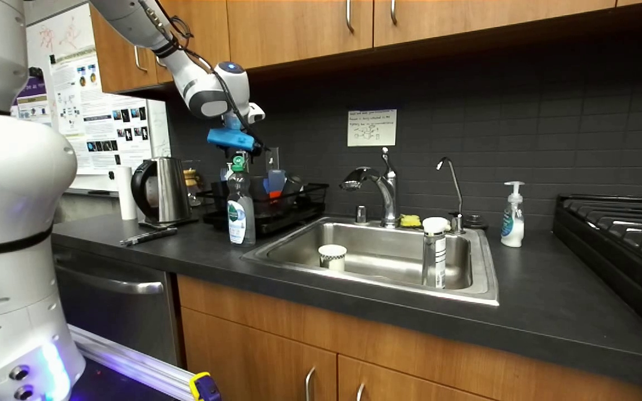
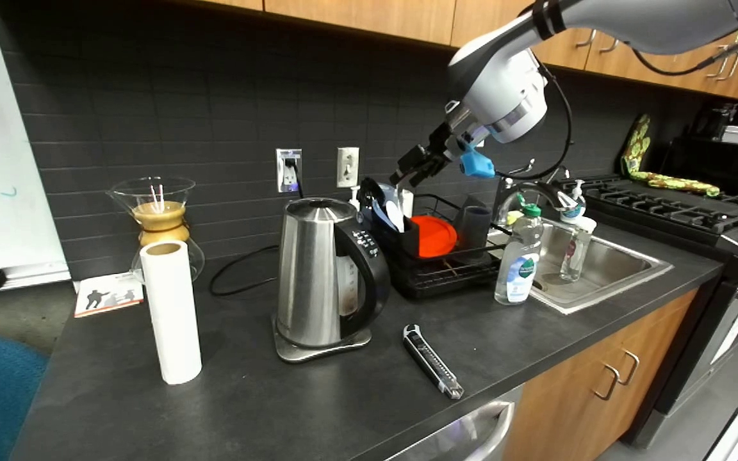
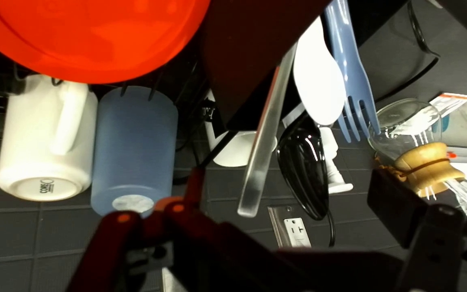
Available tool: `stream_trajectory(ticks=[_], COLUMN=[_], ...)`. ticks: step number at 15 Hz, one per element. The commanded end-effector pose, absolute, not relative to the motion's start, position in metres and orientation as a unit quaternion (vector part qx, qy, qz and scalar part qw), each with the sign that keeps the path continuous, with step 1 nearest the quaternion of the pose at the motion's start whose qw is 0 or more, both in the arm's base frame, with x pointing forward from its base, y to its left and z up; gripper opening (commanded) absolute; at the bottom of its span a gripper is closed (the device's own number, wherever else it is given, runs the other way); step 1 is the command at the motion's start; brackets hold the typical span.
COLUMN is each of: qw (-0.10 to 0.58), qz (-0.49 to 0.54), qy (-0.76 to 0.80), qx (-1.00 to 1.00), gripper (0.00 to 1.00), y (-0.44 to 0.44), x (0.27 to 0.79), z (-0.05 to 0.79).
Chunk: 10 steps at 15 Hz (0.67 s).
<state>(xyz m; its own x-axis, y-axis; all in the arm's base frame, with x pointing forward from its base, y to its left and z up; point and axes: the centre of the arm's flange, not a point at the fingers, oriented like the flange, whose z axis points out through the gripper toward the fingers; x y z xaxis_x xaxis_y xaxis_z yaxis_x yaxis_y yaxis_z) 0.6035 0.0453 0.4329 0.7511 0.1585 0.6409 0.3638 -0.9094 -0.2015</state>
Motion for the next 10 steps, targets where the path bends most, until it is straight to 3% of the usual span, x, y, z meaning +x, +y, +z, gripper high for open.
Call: stream_trajectory(ticks=[1,10], qw=[0.166,0.176], qz=[-0.325,-0.32], qy=[-0.153,-0.165], qx=[-0.918,-0.916], gripper=[1.0,1.0], y=[0.05,0.062], x=[0.617,0.632], z=[0.432,0.43])
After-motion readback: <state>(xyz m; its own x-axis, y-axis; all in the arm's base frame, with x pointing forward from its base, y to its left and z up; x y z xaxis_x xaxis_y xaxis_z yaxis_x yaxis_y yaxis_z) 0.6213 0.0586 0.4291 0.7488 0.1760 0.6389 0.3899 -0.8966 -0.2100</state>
